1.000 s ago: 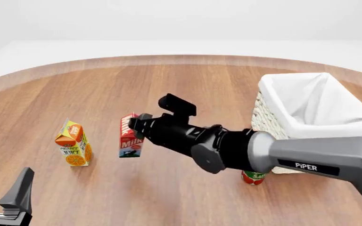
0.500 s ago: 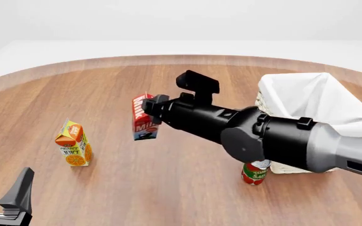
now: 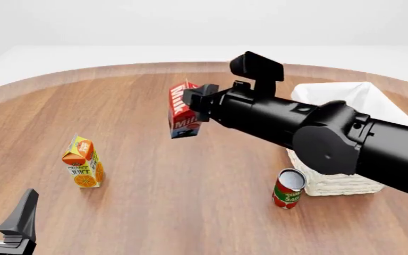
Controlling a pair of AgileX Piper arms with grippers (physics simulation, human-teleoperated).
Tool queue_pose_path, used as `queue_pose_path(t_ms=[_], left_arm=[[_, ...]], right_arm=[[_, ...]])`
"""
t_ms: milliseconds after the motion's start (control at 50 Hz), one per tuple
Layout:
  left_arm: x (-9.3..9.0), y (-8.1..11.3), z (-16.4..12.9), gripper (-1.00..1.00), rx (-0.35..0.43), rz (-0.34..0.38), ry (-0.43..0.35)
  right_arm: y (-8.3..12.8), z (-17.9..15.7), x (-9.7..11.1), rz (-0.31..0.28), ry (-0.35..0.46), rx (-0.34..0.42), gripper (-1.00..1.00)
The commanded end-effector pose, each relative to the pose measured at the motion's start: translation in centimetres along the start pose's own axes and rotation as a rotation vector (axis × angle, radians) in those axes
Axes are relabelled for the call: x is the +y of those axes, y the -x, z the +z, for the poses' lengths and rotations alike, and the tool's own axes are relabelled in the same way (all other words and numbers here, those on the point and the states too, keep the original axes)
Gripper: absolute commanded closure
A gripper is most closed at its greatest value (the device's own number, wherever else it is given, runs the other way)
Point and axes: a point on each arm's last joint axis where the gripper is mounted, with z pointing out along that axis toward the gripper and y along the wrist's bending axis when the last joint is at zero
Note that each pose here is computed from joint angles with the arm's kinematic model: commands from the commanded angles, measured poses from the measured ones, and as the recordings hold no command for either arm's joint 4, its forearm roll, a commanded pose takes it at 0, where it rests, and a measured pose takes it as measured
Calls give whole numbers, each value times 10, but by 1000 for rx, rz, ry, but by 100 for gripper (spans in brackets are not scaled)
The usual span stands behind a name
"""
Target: Pick the milk and place it in the basket.
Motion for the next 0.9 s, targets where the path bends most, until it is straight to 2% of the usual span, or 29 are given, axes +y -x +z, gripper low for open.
queue_pose_path(t_ms=[20,480,900], left_arm=[[0,0,0,-100,0,0,0],[0,0,0,-100,0,0,0],[0,0,0,-100,0,0,0]], right_arm=[[28,-27,3,-30,4,-86,100],[68,-83,-6,-96,-63,-209,100],[90,-118,-15,-136,-140,-285,100]])
